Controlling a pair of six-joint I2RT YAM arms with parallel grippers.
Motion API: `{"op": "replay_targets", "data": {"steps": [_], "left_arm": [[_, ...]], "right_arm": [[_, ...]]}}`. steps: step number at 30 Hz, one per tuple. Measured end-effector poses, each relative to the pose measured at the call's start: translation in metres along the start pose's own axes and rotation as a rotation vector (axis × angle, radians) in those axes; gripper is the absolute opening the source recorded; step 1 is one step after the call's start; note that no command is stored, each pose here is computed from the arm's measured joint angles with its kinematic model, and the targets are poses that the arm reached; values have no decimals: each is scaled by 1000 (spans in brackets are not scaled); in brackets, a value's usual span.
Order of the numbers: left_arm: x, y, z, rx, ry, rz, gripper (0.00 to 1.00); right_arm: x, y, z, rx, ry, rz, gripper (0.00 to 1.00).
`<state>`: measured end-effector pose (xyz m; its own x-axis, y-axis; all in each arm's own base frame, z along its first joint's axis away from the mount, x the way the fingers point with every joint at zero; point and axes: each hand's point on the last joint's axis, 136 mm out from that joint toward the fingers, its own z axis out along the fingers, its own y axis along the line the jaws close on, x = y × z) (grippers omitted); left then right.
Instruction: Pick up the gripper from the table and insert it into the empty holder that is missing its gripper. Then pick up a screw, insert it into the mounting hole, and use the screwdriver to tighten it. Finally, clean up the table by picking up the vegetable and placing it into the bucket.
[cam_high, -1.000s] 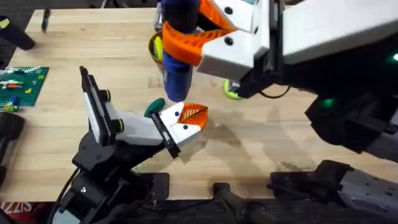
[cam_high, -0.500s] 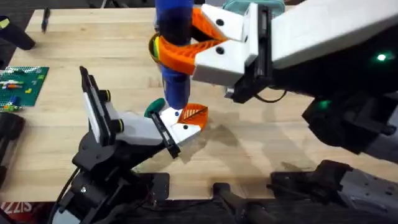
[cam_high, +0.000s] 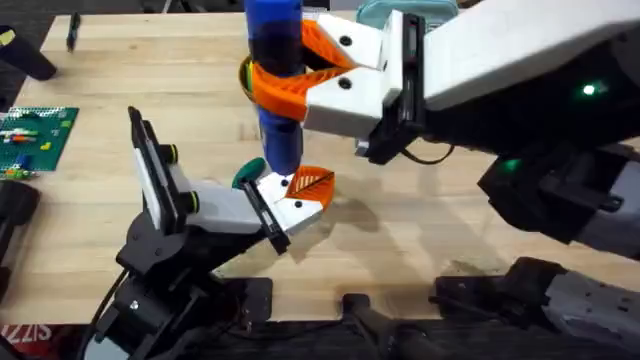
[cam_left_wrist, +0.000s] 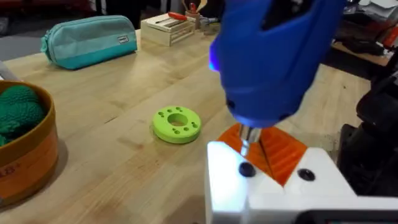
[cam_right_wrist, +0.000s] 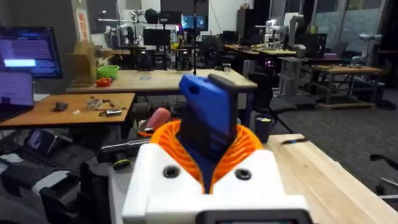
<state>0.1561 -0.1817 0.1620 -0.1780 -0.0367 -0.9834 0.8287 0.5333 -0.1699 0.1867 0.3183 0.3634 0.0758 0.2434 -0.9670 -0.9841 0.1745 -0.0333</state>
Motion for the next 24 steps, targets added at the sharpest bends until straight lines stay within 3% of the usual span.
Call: {"op": "replay_targets", "data": {"steps": [24], "left_arm": [[0,0,0,0,0,0,9]], "right_arm": [[3,1,2,-6,6,6,40]]}}
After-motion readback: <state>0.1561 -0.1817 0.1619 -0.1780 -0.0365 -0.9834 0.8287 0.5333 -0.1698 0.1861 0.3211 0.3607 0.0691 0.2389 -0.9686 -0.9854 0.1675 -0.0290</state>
